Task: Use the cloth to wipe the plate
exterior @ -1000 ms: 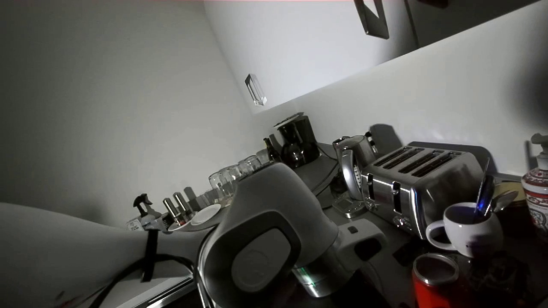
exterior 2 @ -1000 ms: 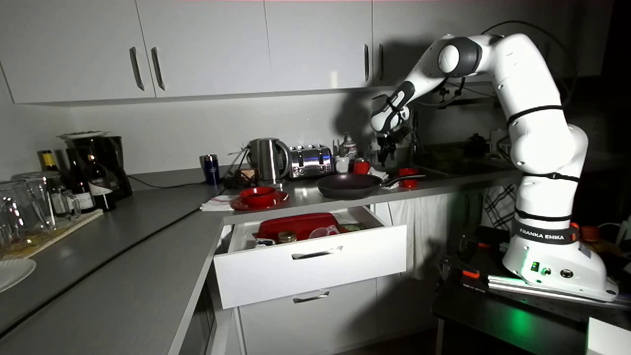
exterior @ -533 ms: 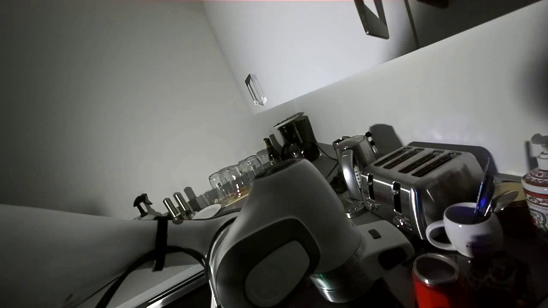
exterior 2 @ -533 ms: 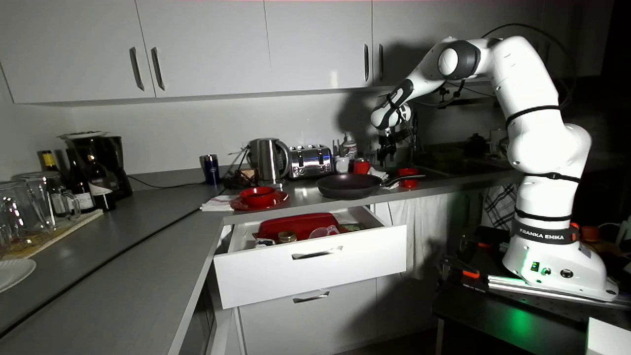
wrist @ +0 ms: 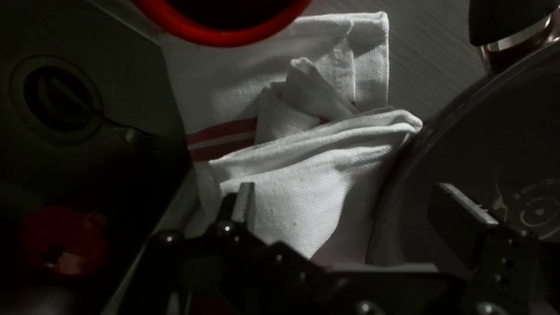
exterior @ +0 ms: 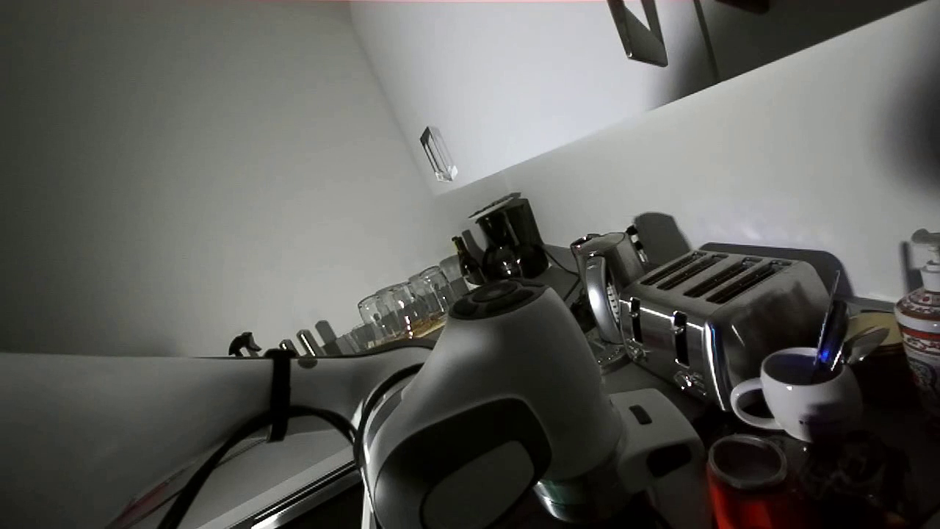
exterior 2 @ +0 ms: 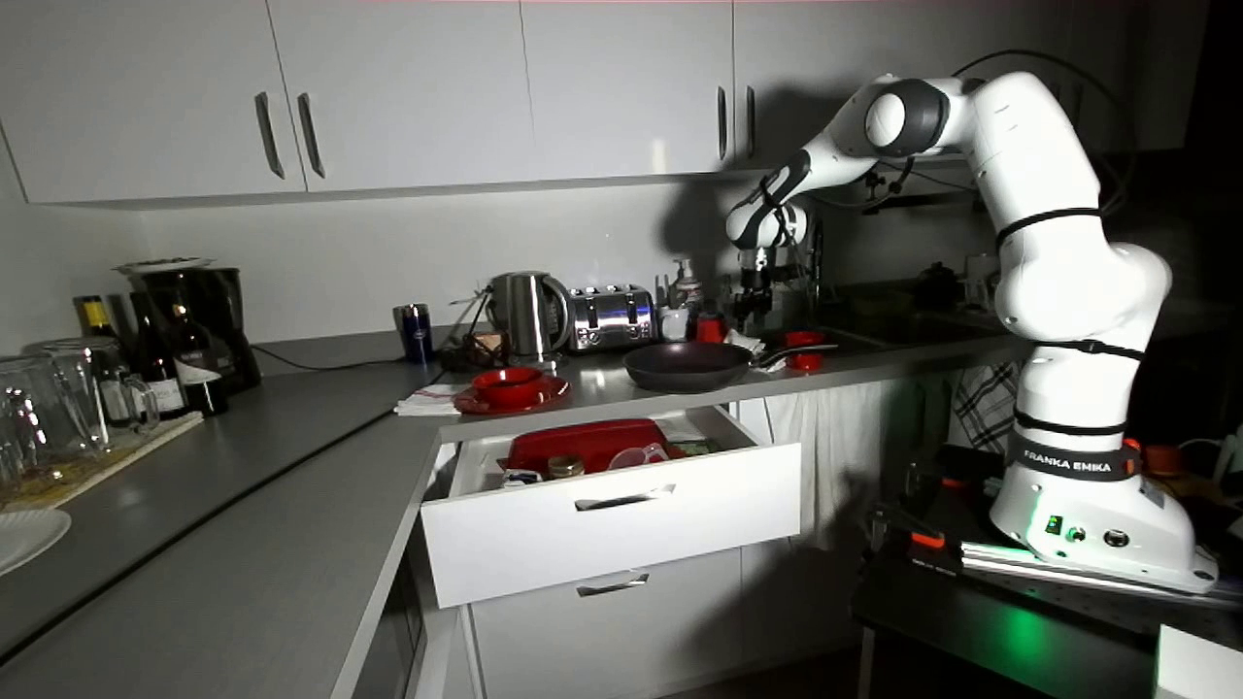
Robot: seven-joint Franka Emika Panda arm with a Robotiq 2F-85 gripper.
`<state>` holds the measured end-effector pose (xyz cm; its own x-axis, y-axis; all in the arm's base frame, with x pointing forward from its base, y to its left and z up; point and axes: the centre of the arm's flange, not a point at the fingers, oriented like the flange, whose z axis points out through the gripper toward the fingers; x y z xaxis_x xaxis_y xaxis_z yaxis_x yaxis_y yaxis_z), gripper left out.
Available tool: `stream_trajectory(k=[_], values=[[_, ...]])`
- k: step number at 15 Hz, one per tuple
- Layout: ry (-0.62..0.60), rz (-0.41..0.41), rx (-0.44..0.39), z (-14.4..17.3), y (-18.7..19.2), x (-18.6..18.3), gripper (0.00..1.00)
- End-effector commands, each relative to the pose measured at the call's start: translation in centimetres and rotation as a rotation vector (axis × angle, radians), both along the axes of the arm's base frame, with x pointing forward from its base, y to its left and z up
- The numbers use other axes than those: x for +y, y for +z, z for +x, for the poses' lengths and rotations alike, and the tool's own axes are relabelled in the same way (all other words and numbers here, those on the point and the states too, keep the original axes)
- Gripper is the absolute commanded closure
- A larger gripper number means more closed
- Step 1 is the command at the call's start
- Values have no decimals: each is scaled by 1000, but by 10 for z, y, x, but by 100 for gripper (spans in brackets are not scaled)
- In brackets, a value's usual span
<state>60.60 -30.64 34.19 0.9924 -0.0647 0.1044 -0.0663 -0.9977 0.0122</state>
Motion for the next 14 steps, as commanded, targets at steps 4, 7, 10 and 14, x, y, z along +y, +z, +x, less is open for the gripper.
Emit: stream_trajectory(k=[4, 7, 10, 14], values=[[-111, 20, 34, 21, -2, -14, 0], [-188, 28, 69, 29, -10, -24, 0], [-244, 33, 99, 33, -24, -32, 0], [-283, 32, 131, 35, -43, -38, 0]])
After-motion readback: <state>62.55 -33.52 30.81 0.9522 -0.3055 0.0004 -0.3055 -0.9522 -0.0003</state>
